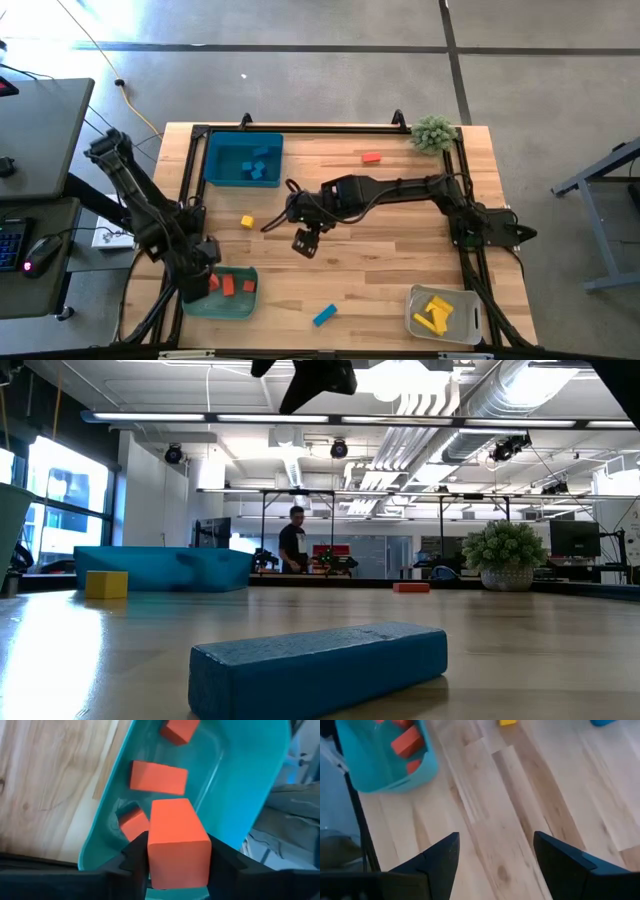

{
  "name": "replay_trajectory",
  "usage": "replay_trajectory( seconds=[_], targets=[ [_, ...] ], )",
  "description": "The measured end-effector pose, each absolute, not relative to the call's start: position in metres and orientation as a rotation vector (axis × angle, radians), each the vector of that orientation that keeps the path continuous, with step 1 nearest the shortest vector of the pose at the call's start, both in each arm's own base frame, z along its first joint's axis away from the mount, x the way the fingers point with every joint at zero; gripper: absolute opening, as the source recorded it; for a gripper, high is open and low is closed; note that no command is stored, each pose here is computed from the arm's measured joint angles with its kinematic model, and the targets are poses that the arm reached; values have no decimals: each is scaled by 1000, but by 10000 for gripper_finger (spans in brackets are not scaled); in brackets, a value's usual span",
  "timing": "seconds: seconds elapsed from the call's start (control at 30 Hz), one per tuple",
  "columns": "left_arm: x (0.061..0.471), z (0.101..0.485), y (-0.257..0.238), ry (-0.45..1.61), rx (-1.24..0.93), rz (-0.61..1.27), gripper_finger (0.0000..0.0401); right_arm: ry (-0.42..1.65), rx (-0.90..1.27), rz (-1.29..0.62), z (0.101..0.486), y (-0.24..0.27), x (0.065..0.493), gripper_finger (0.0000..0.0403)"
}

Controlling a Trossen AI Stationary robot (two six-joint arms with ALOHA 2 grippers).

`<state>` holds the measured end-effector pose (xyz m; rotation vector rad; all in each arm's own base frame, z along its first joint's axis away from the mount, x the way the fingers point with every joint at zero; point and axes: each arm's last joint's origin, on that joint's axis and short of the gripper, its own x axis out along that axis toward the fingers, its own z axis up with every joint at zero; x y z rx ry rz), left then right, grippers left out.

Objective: Sort & place blocks by color
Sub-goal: Put the orange block into the green bin, then put the blue block into the blue bin

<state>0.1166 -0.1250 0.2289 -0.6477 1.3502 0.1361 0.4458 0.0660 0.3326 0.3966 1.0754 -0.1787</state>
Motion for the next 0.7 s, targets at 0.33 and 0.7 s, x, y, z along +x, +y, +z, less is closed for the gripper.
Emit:
replay_trajectory(
  seconds=[0.33, 0.7],
  targets=[
    [124, 213, -141, 1440, -647, 178, 162, 1097, 348, -86, 332, 89, 442, 242],
    [133, 208, -152, 1471, -748, 143, 199, 1147, 146, 162, 323, 137, 432, 242]
  ],
)
